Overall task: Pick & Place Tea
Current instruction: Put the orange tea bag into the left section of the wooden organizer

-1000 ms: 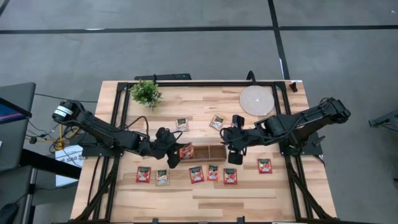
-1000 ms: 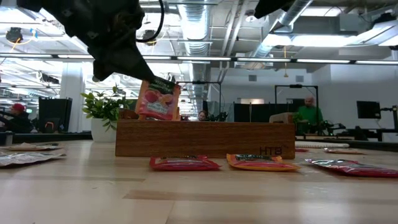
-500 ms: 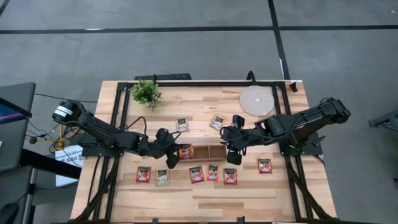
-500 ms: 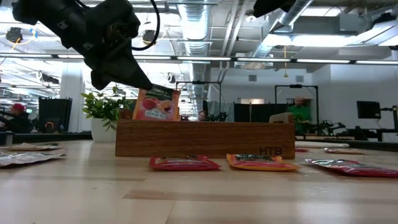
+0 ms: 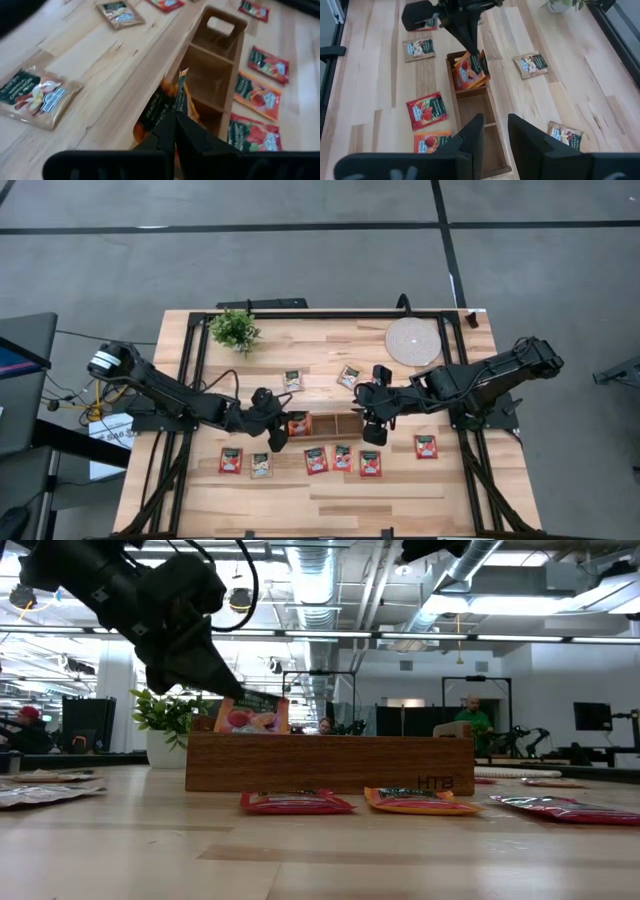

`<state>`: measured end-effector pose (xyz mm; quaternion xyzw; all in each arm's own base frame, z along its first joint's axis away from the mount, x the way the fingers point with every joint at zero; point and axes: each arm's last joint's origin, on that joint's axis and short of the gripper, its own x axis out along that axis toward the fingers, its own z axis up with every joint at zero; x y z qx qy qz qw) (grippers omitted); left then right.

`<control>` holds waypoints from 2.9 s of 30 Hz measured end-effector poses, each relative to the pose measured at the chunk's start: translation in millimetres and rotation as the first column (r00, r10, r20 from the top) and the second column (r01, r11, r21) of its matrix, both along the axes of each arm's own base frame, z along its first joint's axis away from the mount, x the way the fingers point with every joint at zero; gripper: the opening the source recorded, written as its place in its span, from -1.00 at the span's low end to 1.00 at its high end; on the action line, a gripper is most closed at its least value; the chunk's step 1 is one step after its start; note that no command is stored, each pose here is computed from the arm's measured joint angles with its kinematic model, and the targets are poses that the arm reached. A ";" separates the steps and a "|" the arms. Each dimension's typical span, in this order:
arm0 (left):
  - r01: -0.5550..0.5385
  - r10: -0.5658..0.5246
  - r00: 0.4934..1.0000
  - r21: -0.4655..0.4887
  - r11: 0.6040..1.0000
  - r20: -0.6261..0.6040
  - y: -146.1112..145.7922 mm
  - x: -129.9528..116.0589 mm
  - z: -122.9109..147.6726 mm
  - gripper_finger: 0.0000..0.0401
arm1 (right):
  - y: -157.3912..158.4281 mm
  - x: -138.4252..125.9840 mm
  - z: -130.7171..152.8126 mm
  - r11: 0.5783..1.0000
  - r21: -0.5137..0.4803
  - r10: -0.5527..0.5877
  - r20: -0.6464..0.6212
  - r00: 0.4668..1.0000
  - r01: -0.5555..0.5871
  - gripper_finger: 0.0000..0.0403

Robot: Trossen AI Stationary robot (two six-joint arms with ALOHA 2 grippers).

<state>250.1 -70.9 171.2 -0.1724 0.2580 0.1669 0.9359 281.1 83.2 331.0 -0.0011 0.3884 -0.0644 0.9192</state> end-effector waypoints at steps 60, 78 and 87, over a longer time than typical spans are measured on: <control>0.073 -0.069 0.996 -0.082 0.994 0.050 4.3 -36.9 45.6 -0.60 | 71.8 16.0 -80.9 0.956 0.227 0.238 -0.232 0.943 -0.185 -0.61; 0.052 -0.055 0.998 -0.085 0.995 -0.031 6.4 -42.8 39.5 -0.60 | 80.2 64.5 -160.9 0.957 0.269 0.193 -0.298 0.935 -0.112 -0.61; 0.052 -0.055 0.998 -0.081 0.995 -0.044 6.6 -43.6 38.5 -0.60 | 66.9 71.1 -168.3 0.966 0.258 0.090 -0.321 0.943 -0.004 -0.61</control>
